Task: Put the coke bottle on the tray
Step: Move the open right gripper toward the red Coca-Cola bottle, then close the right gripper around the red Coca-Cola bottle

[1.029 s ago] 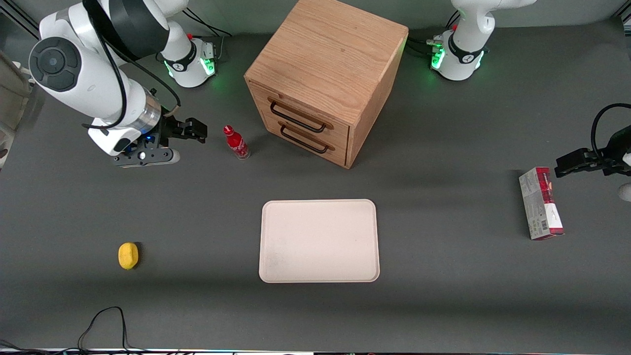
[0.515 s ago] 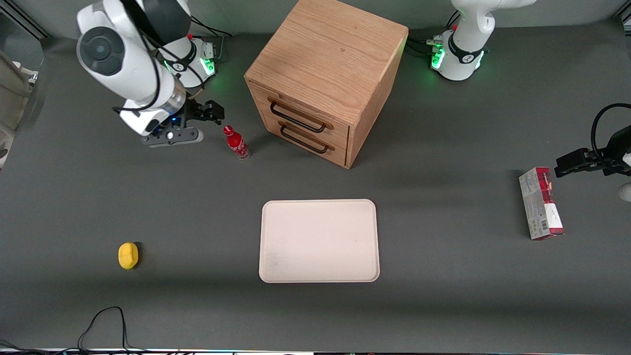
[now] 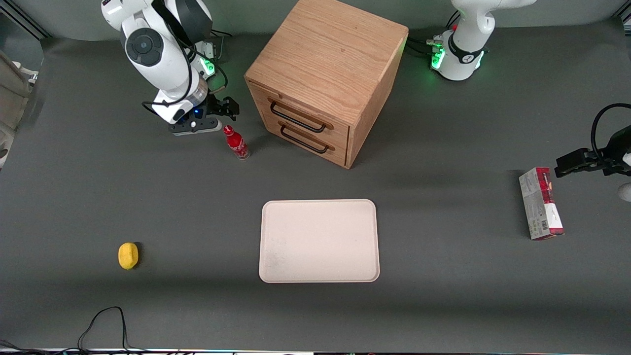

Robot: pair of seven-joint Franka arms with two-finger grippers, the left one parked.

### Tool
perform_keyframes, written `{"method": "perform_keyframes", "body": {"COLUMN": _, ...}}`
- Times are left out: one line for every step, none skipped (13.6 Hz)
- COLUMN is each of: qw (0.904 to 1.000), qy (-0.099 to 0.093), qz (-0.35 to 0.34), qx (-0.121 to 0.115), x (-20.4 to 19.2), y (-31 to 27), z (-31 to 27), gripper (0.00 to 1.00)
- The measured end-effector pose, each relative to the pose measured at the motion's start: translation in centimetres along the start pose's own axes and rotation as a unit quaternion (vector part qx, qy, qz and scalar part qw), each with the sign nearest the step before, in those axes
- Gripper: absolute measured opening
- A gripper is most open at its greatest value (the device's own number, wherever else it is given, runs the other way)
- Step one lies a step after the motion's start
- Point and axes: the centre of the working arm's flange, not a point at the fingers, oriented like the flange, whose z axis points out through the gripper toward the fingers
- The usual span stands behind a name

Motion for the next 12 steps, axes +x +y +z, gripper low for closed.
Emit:
{"method": "perform_keyframes", "body": {"qw": 1.0000, "qy": 0.007, "qz": 0.001, "qx": 0.002, "x": -0.2, "y": 0.2, "z": 1.3, "gripper": 1.00}}
{"method": "perform_keyframes", "body": {"qw": 0.9999, "qy": 0.013, "qz": 0.000, "qx": 0.003, "x": -0.6, "y": 0.4, "z": 2.5, "gripper": 1.00}}
{"method": "perform_keyframes", "body": {"qw": 0.9998, "qy": 0.018, "qz": -0.002, "qx": 0.004, "x": -1.0, "y": 0.4, "z": 3.7, "gripper": 1.00}}
{"method": "perform_keyframes", "body": {"qw": 0.9997, "qy": 0.022, "qz": -0.006, "qx": 0.004, "x": -1.5, "y": 0.3, "z": 4.7, "gripper": 1.00}}
{"method": "perform_keyframes", "body": {"qw": 0.9996, "qy": 0.025, "qz": -0.009, "qx": 0.005, "x": -1.9, "y": 0.3, "z": 5.5, "gripper": 1.00}}
{"method": "perform_keyframes", "body": {"qw": 0.9996, "qy": 0.027, "qz": -0.011, "qx": 0.005, "x": -2.2, "y": 0.2, "z": 6.0, "gripper": 1.00}}
{"method": "perform_keyframes", "body": {"qw": 0.9995, "qy": 0.029, "qz": -0.012, "qx": 0.005, "x": -2.4, "y": 0.2, "z": 6.3, "gripper": 1.00}}
{"method": "perform_keyframes", "body": {"qw": 0.9994, "qy": 0.031, "qz": -0.012, "qx": 0.006, "x": -2.4, "y": 0.3, "z": 6.5, "gripper": 1.00}}
{"method": "perform_keyframes", "body": {"qw": 0.9994, "qy": 0.031, "qz": -0.012, "qx": 0.006, "x": -2.4, "y": 0.3, "z": 6.6, "gripper": 0.99}}
{"method": "perform_keyframes", "body": {"qw": 0.9995, "qy": 0.030, "qz": -0.012, "qx": 0.005, "x": -2.4, "y": 0.3, "z": 6.6, "gripper": 0.99}}
{"method": "perform_keyframes", "body": {"qw": 0.9995, "qy": 0.030, "qz": -0.012, "qx": 0.005, "x": -2.4, "y": 0.3, "z": 6.7, "gripper": 0.99}}
{"method": "perform_keyframes", "body": {"qw": 0.9994, "qy": 0.031, "qz": -0.012, "qx": 0.005, "x": -2.4, "y": 0.3, "z": 6.7, "gripper": 0.98}}
